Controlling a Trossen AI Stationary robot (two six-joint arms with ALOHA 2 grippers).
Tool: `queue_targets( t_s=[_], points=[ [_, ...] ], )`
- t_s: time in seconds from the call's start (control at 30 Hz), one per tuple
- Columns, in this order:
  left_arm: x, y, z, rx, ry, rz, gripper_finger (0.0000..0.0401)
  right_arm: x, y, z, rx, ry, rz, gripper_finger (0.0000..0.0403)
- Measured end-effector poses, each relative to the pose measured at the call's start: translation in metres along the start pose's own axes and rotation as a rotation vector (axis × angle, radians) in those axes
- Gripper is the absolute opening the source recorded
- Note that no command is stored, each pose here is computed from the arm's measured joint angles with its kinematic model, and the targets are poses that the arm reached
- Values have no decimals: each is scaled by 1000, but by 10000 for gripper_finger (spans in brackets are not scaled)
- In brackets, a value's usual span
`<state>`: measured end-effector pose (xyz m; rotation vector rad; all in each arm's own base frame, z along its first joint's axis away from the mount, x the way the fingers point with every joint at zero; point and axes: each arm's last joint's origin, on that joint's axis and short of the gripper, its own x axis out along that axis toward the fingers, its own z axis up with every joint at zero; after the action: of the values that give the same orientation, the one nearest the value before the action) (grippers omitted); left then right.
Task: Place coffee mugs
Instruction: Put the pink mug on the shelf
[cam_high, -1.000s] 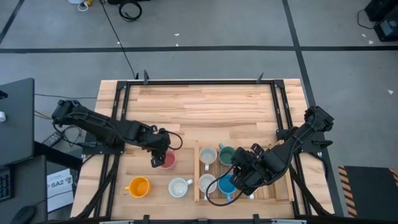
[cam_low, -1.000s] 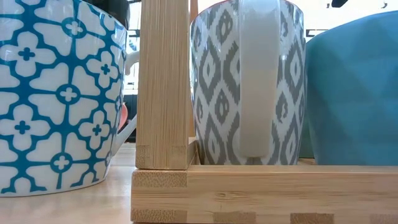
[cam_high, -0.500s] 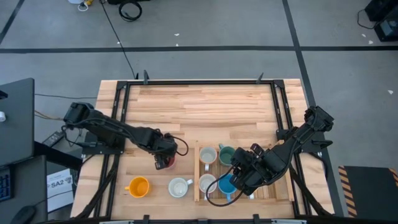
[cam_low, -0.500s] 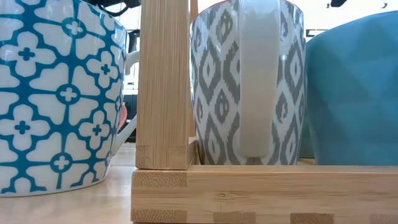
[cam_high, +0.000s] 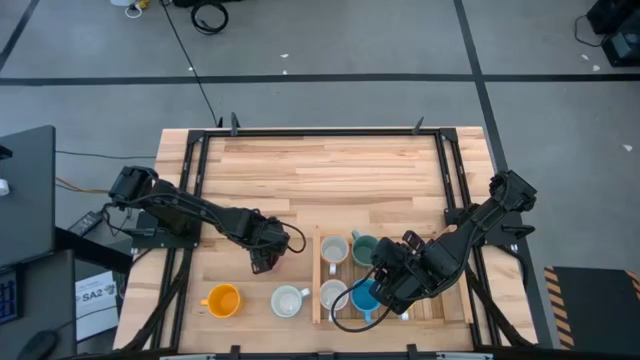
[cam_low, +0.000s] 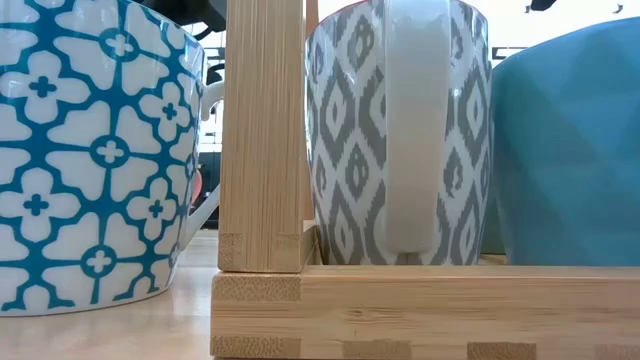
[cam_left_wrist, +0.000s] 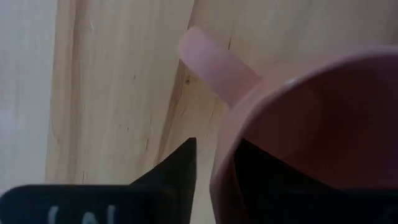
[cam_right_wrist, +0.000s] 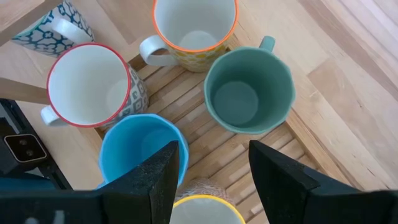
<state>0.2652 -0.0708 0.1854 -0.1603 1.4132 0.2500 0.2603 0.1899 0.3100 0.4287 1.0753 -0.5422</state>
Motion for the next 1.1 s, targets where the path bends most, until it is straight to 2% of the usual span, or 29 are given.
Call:
queue_targets(
  t_s=[0.3, 0.63, 0.83, 1.1],
  points=[
    [-1, 0, 1, 0, -5, -17, 30, 0, 1, 0, 3, -2, 7, 200],
    [-1, -1, 1, 0, -5, -19, 37, 0, 0, 3, 3, -81, -14, 200],
    [-1, -1, 1, -5, -6, -20, 31, 1, -1, 7, -49, -149, -42, 200],
    [-3, 1, 2, -14, -18, -21, 31, 5, -5, 18, -101, -153, -69, 200]
  ],
)
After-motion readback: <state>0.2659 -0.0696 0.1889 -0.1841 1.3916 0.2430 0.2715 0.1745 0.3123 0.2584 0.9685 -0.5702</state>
